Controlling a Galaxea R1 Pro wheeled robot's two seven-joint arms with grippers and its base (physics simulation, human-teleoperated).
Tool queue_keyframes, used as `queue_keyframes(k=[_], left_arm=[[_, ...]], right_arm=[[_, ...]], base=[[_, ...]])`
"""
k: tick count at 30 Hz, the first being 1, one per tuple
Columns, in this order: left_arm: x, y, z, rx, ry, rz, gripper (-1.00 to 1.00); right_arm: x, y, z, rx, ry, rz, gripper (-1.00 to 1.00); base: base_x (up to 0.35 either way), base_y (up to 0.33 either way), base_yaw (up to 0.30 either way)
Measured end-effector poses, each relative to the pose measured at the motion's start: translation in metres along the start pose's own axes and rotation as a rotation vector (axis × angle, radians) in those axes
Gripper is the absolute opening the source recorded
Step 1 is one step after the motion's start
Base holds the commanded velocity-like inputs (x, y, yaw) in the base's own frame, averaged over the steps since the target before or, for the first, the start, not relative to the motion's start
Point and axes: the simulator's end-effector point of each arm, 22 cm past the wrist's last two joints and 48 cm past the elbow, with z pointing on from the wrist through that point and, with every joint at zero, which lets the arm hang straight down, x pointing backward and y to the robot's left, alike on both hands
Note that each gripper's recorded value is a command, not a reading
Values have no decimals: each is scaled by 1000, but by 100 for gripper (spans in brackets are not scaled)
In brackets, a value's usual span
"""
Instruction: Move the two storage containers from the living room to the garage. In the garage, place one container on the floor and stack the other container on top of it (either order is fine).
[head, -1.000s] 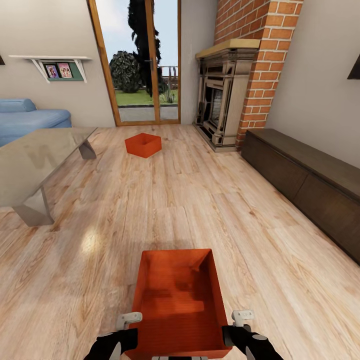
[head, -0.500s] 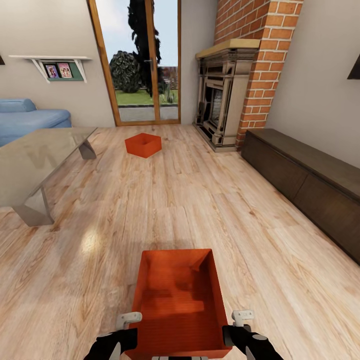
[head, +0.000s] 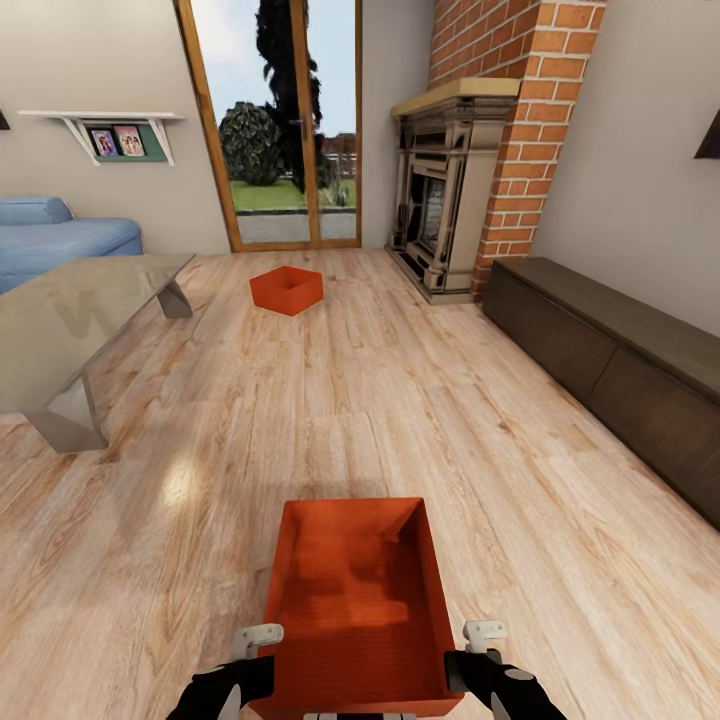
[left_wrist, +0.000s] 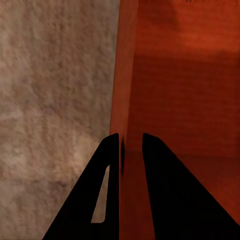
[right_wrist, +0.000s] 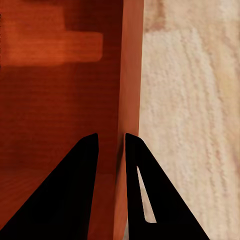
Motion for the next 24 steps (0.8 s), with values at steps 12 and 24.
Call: queue_keyframes(k=[12, 24], left_arm=[[-17, -3, -23, -1, -3, -1, -100], [-32, -6, -46, -1, -4, -1, -100]], right_arm=[[-20, 3, -21, 0, -2, 0, -100], [-38, 6, -41, 0, -3, -1, -100]], base=[[0, 0, 0], [0, 0, 0]])
